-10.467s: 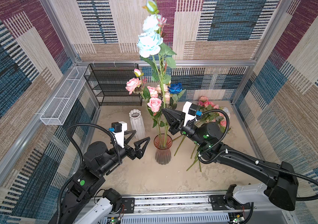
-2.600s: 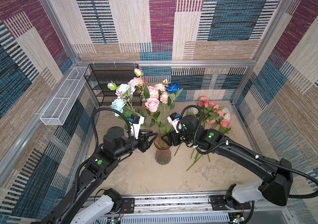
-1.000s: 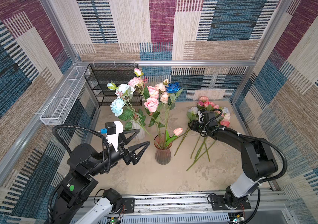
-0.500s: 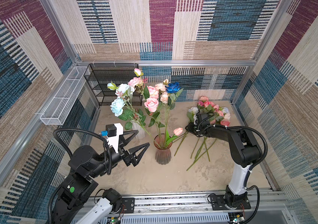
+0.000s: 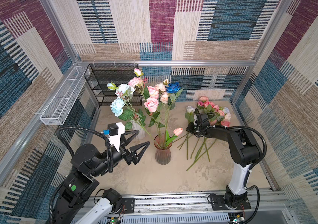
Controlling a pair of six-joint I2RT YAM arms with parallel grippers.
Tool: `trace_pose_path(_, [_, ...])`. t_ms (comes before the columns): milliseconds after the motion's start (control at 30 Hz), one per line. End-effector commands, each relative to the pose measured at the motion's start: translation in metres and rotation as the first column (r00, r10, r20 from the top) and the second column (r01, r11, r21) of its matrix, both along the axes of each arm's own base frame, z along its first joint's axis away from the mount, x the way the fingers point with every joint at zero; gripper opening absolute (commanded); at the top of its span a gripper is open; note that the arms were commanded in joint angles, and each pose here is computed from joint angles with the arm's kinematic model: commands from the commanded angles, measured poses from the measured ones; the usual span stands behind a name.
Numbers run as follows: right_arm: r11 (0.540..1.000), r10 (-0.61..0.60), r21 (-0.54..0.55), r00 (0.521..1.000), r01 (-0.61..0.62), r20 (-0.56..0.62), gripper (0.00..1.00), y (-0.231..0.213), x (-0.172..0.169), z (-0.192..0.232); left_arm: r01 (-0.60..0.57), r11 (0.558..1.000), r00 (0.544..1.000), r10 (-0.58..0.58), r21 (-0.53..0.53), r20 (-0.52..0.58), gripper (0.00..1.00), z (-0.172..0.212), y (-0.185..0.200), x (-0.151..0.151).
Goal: Arrange the flowers into the vase
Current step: 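Grasp a white rose stem and lift it toward the vase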
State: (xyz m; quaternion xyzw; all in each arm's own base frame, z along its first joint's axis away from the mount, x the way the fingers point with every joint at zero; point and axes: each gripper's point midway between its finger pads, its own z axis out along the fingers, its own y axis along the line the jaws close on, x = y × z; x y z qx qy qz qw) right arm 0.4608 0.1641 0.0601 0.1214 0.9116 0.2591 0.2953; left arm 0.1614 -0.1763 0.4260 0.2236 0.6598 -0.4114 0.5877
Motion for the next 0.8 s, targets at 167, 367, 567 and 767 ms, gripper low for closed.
trace_pose_path(167, [0.997, 0.036, 0.052, 0.963, -0.052, 0.268, 0.0, 0.001, -0.016, 0.094, 0.023, 1.0, 1.0, -0.023, 0.002, 0.014, 0.88, 0.011, -0.003, -0.003])
trace_pose_path(367, [0.996, 0.026, 0.068, 0.903, -0.061, 0.429, 0.0, -0.008, -0.052, 0.166, 0.053, 0.999, 0.999, -0.053, -0.007, 0.002, 0.88, 0.019, -0.008, -0.003])
trace_pose_path(567, [0.989, 0.015, 0.105, 0.769, -0.107, 0.639, 0.0, -0.015, -0.099, 0.254, 0.104, 0.995, 0.995, -0.104, -0.01, 0.005, 0.87, 0.034, -0.015, -0.006])
trace_pose_path(767, [0.954, 0.074, 0.104, 0.555, -0.283, 0.829, 0.0, -0.003, -0.158, 0.346, 0.196, 0.981, 0.981, -0.195, -0.015, 0.014, 0.83, 0.054, -0.029, -0.01])
